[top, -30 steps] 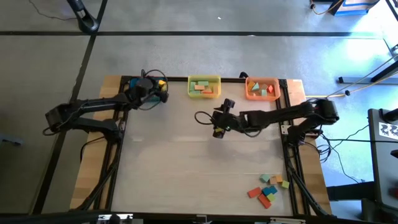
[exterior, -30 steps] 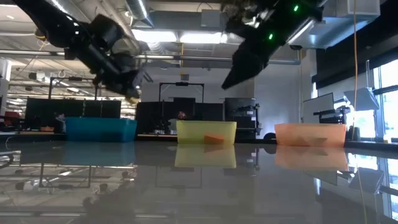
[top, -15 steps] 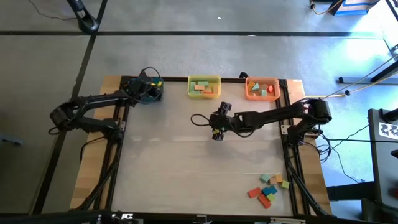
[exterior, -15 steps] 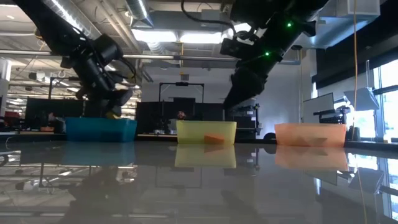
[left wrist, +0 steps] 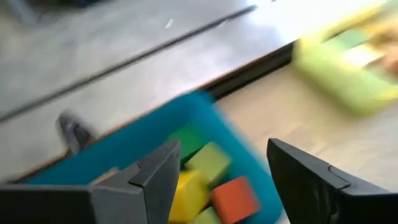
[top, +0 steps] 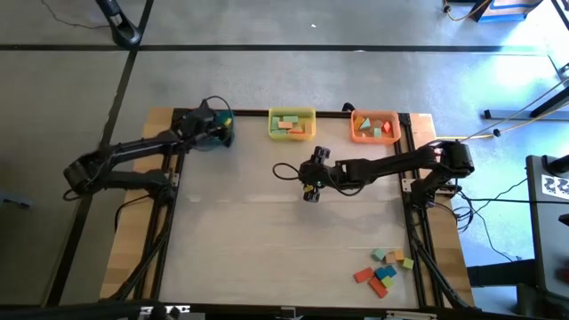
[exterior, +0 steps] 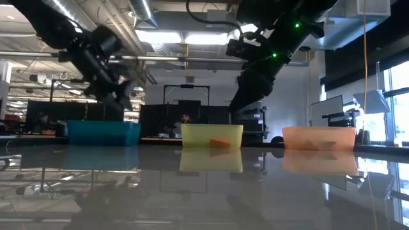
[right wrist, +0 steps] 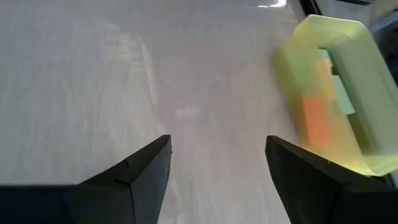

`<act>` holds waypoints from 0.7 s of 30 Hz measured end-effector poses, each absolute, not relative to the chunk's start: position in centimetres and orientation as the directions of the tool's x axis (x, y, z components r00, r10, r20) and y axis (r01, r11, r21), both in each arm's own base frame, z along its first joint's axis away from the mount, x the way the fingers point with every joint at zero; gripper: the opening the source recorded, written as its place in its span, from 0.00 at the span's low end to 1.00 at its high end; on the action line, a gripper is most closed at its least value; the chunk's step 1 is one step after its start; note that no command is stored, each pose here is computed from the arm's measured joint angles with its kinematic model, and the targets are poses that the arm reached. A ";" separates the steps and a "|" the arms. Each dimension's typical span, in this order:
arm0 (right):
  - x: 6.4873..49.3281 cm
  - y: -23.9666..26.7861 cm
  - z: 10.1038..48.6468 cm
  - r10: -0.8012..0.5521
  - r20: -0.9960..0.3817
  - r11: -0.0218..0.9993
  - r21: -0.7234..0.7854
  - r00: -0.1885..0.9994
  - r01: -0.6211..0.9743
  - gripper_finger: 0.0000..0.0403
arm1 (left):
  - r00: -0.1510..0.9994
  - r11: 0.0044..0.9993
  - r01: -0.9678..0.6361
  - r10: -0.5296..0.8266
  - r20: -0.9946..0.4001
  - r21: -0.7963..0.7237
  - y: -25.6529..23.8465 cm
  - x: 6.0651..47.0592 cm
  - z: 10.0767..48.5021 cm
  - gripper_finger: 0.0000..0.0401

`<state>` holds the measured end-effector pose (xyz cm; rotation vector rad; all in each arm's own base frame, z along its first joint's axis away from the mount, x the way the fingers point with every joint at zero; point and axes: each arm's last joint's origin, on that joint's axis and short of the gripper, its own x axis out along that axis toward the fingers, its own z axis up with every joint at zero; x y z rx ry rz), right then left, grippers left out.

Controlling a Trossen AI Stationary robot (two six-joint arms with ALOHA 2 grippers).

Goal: Sort blocks by size
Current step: Put the light blue square block into the blue bin

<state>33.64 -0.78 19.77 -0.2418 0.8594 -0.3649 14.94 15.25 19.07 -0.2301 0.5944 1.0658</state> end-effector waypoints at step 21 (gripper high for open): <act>25.3 6.1 24.2 -0.134 -0.896 0.969 -0.030 0.423 0.243 0.64 | 0.682 0.791 -0.610 0.554 -0.478 0.046 7.4 19.5 20.3 0.57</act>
